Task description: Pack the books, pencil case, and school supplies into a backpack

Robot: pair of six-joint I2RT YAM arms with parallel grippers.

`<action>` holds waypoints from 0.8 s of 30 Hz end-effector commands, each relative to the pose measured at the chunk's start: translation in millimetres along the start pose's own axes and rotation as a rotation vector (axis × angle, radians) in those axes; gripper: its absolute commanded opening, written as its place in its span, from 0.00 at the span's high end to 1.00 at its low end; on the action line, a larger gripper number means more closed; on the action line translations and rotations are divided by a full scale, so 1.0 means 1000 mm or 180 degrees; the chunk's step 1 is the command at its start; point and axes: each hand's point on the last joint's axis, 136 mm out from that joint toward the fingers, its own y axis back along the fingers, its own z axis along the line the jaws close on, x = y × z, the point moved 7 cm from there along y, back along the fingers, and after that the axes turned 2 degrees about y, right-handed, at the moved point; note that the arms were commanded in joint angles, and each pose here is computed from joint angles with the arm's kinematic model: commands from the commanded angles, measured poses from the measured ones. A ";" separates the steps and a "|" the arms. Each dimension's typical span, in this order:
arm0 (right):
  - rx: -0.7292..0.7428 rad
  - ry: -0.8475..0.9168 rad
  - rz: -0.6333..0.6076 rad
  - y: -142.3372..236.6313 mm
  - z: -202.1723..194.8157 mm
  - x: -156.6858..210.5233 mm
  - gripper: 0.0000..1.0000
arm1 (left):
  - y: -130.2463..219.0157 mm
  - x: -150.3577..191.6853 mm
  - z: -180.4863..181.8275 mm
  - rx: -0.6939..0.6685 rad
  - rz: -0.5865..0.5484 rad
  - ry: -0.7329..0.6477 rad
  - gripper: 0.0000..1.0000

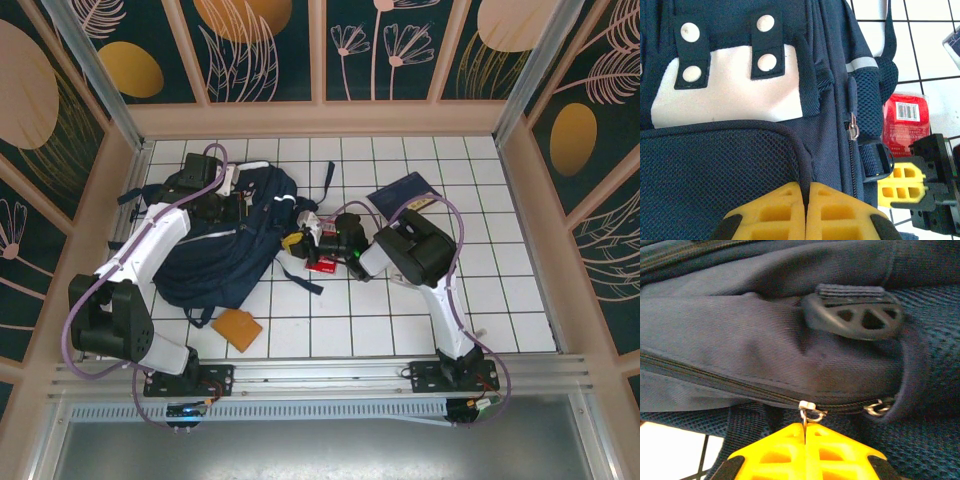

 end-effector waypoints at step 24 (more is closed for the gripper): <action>-0.0805 -0.0502 0.0575 -0.070 0.104 -0.067 1.00 | -0.091 -0.050 -0.008 0.0664 -0.0388 0.0746 1.00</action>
